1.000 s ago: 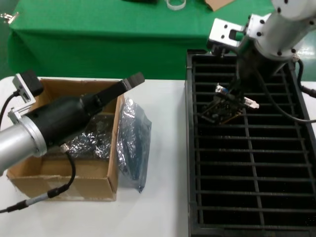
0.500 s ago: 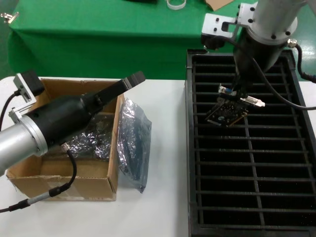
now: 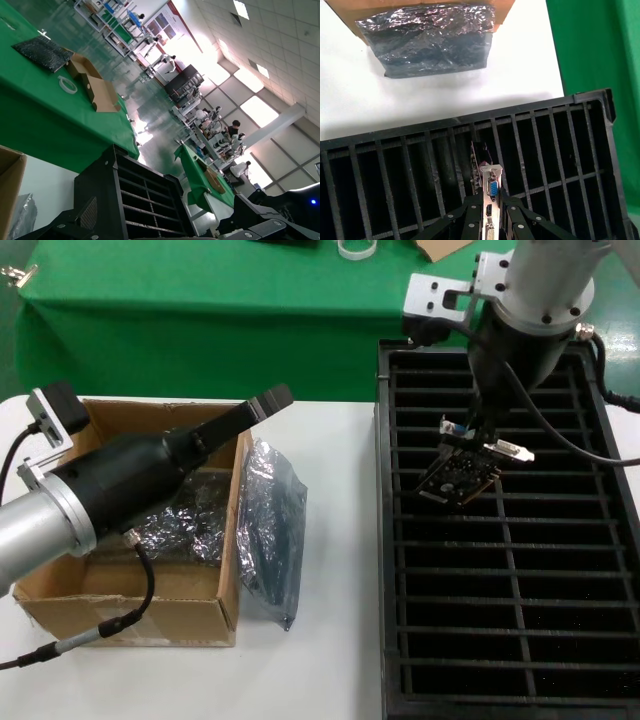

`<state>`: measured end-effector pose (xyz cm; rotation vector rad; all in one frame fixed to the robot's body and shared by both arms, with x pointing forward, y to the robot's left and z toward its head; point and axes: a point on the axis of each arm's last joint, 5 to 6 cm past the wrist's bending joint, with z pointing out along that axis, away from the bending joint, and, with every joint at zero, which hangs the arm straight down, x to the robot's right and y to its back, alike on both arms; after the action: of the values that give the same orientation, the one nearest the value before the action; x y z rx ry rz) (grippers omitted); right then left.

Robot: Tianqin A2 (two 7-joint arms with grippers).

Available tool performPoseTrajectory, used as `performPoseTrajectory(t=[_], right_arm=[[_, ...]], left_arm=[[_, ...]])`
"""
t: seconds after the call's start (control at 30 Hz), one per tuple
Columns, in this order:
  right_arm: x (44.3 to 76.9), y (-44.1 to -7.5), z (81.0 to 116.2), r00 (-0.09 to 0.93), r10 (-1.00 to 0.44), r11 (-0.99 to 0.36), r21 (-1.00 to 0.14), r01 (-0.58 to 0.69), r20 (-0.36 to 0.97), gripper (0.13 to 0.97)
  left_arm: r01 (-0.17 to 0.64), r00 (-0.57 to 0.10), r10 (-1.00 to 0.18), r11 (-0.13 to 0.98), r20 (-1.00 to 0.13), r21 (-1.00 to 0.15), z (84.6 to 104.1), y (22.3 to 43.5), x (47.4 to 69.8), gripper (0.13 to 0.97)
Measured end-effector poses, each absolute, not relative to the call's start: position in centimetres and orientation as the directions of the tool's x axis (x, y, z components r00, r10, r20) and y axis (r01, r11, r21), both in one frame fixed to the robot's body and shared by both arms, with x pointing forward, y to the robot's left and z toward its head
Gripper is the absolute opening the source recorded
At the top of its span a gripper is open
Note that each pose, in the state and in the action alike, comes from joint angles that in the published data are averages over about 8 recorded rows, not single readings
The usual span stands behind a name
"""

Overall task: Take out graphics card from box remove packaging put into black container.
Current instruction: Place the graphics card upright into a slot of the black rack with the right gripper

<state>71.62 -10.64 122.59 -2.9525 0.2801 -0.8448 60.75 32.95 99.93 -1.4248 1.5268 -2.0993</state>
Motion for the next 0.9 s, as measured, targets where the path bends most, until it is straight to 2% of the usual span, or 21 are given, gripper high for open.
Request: performPoseTrajectory(t=[0.9], right_arm=[[72.8, -12.1, 122.3, 0.871, -0.138, -0.99, -0.063, -0.123, 0.471, 0.185]], left_arm=[[-0.341, -0.511, -0.645, -0.455, 0.568, -0.823, 99.7, 33.3, 61.6, 0.966]])
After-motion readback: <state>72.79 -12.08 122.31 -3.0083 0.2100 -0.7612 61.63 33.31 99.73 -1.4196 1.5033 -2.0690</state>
